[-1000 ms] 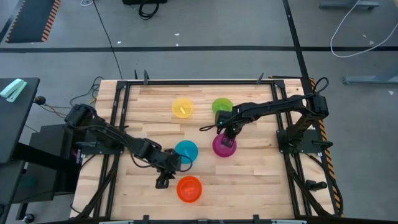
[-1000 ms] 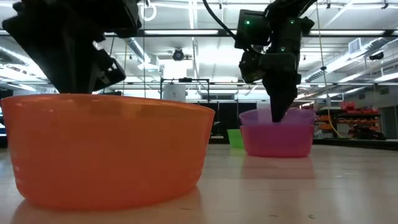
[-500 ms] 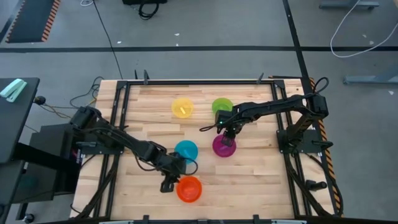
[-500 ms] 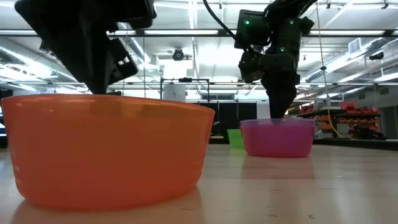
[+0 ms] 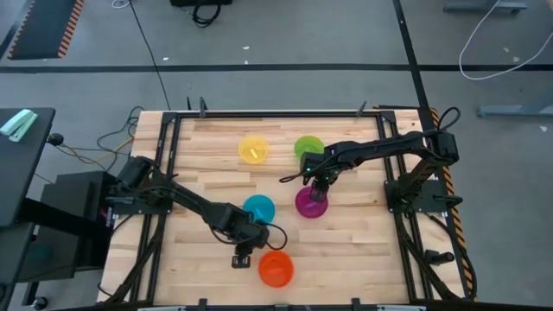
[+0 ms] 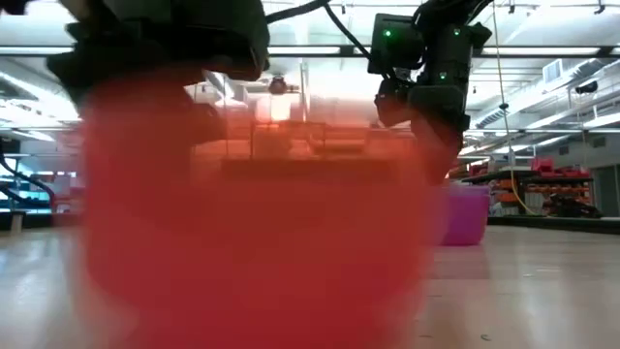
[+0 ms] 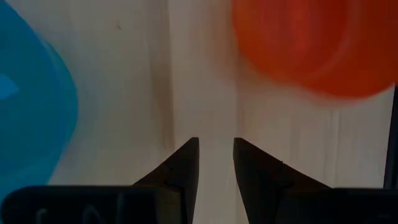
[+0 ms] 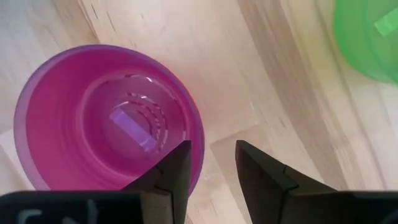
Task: Nest bowls inside each other
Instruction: Stack the orange bowl on top of the blue bowl
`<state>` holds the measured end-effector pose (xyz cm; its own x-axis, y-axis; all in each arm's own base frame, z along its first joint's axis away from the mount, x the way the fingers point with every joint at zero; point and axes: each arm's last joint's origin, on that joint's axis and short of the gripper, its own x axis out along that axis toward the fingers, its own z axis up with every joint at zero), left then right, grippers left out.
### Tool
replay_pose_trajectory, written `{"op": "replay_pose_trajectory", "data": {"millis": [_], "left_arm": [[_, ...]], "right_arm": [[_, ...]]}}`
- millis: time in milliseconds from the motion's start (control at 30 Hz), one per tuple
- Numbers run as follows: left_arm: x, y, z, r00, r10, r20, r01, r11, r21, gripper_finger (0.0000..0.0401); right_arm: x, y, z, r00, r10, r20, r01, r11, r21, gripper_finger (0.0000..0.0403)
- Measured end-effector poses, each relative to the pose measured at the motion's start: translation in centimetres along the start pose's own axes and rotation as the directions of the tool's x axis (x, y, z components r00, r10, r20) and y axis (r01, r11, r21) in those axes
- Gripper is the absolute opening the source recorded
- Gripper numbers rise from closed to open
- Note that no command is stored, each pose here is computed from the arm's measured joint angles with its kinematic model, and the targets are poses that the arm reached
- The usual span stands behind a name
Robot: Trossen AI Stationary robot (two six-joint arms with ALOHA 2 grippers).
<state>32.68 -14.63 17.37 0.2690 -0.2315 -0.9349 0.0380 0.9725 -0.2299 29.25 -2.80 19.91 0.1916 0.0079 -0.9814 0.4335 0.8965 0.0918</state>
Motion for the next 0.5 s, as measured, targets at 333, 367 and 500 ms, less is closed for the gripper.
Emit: {"op": "replay_pose_trajectory", "data": {"millis": [333, 367, 500], "left_arm": [[-1.4, -0.9, 1.6, 0.997, -0.029, 0.065, 0.027, 0.999, 0.033, 0.0107], [-1.6, -1.0, 1.8, 0.997, -0.032, 0.076, 0.029, 0.999, 0.042, 0.0107], [-2.1, -1.2, 2.3, 0.994, -0.032, 0.1, 0.027, 0.998, 0.056, 0.0107]], "right_arm": [[-1.7, -0.1, -0.5, 0.999, -0.009, 0.046, 0.009, 1.0, -0.003, 0.0132], [-1.9, -0.1, -0.6, 0.999, -0.008, 0.047, 0.009, 1.0, -0.001, 0.0131], [-2.4, 0.3, -1.0, 0.999, -0.003, 0.052, 0.003, 1.0, 0.001, 0.0131]]}}
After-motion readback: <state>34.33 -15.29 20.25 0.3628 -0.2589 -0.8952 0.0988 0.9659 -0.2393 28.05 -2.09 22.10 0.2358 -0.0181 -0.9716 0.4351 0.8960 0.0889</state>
